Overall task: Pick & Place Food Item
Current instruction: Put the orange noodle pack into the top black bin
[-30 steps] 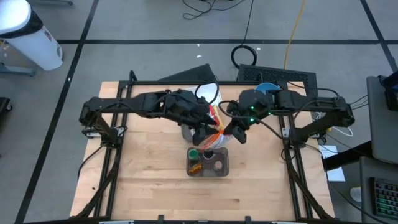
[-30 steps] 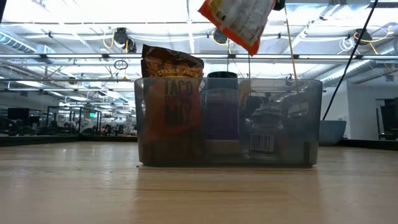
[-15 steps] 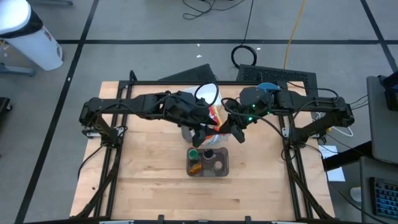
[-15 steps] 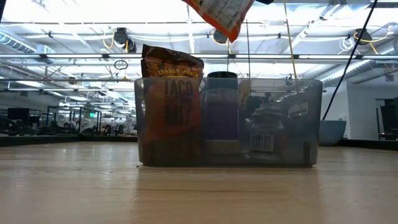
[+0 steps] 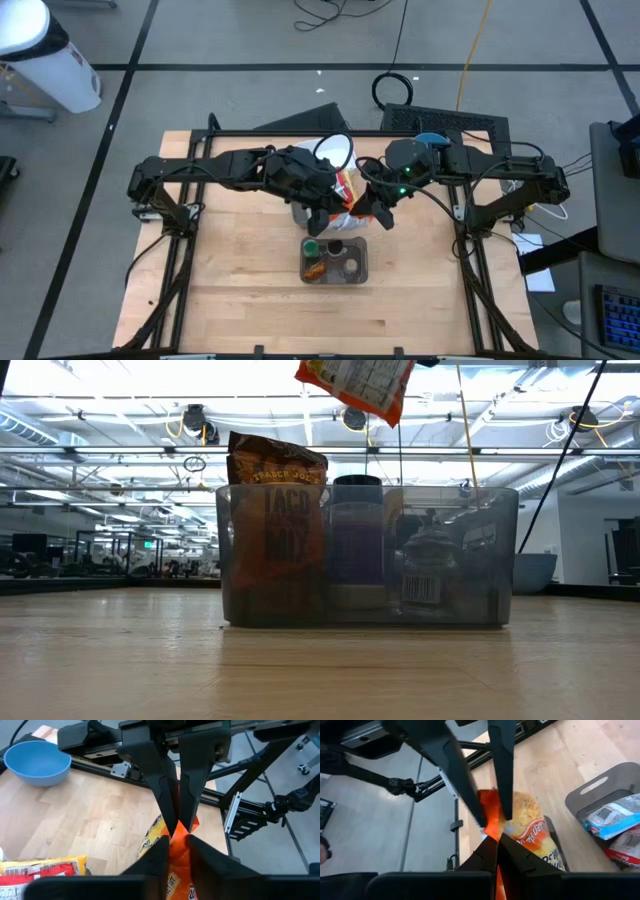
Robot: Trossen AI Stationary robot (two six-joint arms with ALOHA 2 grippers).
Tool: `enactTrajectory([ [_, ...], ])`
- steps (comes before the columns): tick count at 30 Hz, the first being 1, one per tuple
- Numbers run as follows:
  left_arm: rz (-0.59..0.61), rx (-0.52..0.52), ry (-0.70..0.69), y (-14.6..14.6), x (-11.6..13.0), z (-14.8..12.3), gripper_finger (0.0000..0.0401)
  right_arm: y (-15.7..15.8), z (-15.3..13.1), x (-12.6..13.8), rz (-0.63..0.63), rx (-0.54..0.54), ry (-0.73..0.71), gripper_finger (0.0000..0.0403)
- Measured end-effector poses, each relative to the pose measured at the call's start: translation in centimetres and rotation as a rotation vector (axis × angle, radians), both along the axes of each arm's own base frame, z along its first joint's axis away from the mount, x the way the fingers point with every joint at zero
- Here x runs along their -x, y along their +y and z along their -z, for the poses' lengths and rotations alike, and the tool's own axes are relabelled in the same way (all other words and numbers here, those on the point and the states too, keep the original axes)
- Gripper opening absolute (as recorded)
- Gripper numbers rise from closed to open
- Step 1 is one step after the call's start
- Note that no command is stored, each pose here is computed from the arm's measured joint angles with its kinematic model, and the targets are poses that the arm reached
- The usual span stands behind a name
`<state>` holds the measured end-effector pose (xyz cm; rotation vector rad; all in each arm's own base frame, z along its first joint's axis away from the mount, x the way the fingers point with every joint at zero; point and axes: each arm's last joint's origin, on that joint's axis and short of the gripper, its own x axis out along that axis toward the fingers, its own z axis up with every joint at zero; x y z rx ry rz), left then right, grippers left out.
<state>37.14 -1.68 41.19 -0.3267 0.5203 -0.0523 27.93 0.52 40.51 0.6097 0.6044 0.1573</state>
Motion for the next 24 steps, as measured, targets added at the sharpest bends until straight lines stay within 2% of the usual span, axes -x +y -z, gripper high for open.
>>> enactTrajectory([
  [5,0.033,-0.026,-0.006,0.0,0.0,0.0,0.0008,0.0,0.0,0.0,-0.015,-0.008,-0.001,0.0],
  [13,0.039,0.011,-0.003,0.7,0.0,0.0,0.0006,0.0,0.0,0.0,-0.018,-0.003,-0.003,0.0],
  [17,0.032,0.023,-0.002,1.0,0.0,0.0,0.0004,0.2,-0.1,0.1,-0.074,0.014,-0.02,0.0007],
  [21,0.02,0.023,0.002,1.4,0.0,0.0,0.0004,0.2,-0.1,0.1,-0.084,0.007,-0.022,0.0035],
  [24,0.008,0.028,0.017,1.7,0.1,0.1,0.0004,0.2,-0.2,0.3,-0.085,0.011,-0.028,0.0073],
])
